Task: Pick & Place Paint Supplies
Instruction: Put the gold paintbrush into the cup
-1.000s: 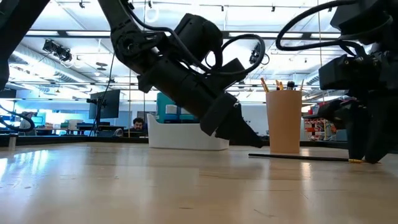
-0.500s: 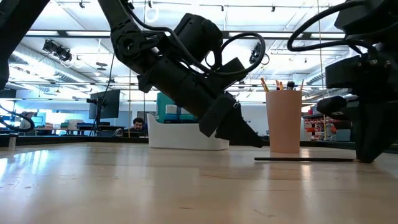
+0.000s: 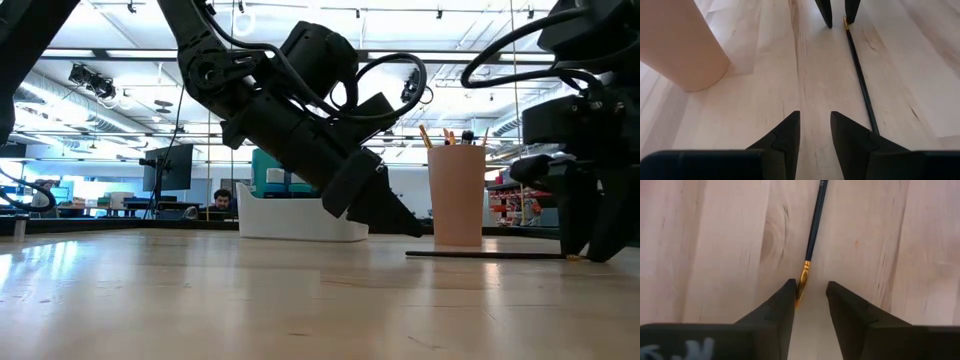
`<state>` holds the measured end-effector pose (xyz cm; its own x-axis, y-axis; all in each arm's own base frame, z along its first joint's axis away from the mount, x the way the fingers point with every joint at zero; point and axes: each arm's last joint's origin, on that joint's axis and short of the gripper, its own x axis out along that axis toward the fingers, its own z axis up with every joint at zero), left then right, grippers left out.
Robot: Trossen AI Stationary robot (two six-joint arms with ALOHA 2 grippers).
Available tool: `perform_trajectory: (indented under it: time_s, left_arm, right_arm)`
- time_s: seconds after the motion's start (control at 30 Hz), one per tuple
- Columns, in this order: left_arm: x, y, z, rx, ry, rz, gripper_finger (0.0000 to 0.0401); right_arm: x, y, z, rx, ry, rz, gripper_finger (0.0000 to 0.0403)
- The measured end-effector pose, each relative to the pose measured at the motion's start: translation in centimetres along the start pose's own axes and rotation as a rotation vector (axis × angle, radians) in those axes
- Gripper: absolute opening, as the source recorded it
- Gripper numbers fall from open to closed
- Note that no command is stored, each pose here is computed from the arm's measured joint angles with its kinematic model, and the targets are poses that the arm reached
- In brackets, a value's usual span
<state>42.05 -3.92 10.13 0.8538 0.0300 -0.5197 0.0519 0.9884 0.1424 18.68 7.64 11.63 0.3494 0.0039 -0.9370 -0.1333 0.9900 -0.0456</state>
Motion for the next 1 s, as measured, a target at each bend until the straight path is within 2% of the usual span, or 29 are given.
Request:
perform_trajectory:
  time_s: [0.17, 0.47, 0.7, 1.0]
  left_arm:
    - [0.0, 0.0, 0.0, 0.000, 0.000, 0.000, 0.0116]
    - [0.0, 0.0, 0.0, 0.001, 0.000, 0.000, 0.0116]
    - [0.0, 0.0, 0.0, 0.005, 0.000, 0.000, 0.0116]
    - [0.0, 0.0, 0.0, 0.004, 0.000, 0.000, 0.0116]
  right_arm:
    - [-0.1, 0.0, -0.1, 0.008, 0.016, 0.015, 0.0118]
    - [-0.5, 0.0, -0.4, 0.002, 0.046, 0.048, 0.0072]
    - [-1.0, -0.2, -1.0, -0.022, 0.082, 0.045, 0.0008]
    - [-1.6, -0.2, -0.5, 0.006, 0.055, 0.052, 0.0009]
